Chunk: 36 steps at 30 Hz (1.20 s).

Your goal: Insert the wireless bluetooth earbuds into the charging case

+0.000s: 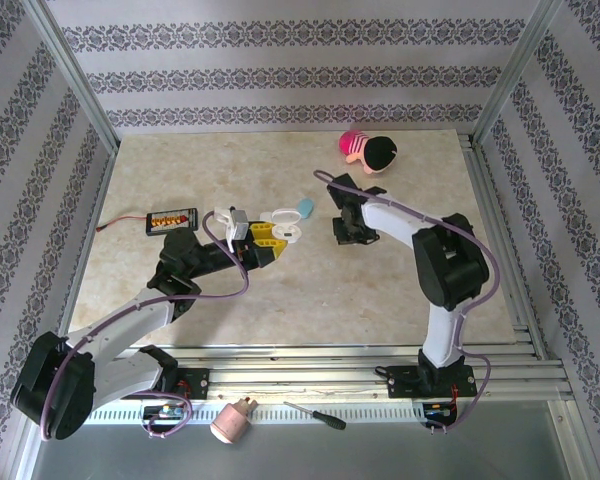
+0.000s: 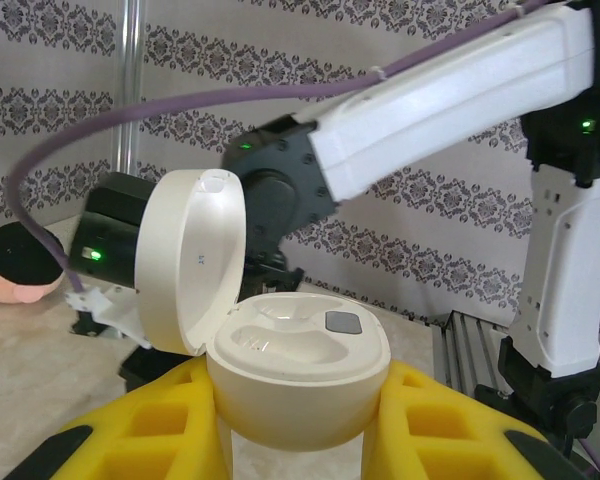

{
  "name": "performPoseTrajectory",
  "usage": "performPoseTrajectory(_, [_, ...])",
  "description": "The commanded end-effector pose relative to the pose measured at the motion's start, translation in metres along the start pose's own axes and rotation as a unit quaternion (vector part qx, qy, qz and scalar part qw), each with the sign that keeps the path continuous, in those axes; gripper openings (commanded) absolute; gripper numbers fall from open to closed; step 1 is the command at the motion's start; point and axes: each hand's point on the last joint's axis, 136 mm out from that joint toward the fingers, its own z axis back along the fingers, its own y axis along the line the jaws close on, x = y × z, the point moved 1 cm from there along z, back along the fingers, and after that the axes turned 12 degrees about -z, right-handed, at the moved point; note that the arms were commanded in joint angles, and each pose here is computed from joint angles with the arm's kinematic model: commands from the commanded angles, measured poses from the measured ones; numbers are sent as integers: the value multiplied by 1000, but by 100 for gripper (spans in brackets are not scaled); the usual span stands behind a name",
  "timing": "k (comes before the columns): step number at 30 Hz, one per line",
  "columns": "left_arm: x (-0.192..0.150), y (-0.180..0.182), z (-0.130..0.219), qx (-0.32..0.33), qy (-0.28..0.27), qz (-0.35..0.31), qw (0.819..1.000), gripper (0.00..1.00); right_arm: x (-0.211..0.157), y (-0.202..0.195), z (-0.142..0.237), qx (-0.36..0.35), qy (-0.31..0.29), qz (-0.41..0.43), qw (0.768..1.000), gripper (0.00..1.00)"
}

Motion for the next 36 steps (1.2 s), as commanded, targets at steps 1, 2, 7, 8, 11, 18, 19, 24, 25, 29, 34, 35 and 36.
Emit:
performPoseTrajectory(1, [0,3,6,9,4,-12,1000,19,-26,-3,3,-3,11,-5,1000,19])
performPoseTrajectory(2, [0,3,7,8,5,-12,1000,19,-34,-5,3,-6,17,0,1000,19])
performPoseTrajectory(7, [1,2,7,9,6,-13,1000,19,-59,-15,-2,-24,39,17,999,19])
performPoseTrajectory(8, [2,2,7,10,5,-14,1000,19,-61,-16,-4,-28,42,19,999,19])
performPoseTrajectory(11, [3,2,8,13,3,-16,1000,19,-63,-19,-10,-36,47,22,998,21])
performPoseTrajectory(18, [4,-1,17,24,7,-24,999,19,-50,-29,6,-87,14,44,995,27])
performPoseTrajectory(19, [4,-1,19,26,8,-25,999,19,-50,-27,8,-89,12,46,995,28])
performPoseTrajectory(24, [4,-5,24,27,17,-30,999,19,-51,-19,18,-106,-3,54,993,33])
performPoseTrajectory(25, [4,-7,25,25,19,-31,999,19,-51,-19,19,-115,-5,53,992,33])
performPoseTrajectory(29, [6,-8,25,19,23,-32,999,19,-51,-23,23,-159,-18,58,985,31])
performPoseTrajectory(34, [8,-9,25,14,25,-35,999,19,-54,-19,22,-188,-20,76,979,28])
performPoseTrajectory(35, [8,-10,25,13,25,-36,999,19,-55,-18,21,-191,-18,80,978,28])
performPoseTrajectory(36, [9,-10,25,13,24,-37,999,19,-56,-18,20,-196,-16,86,977,28])
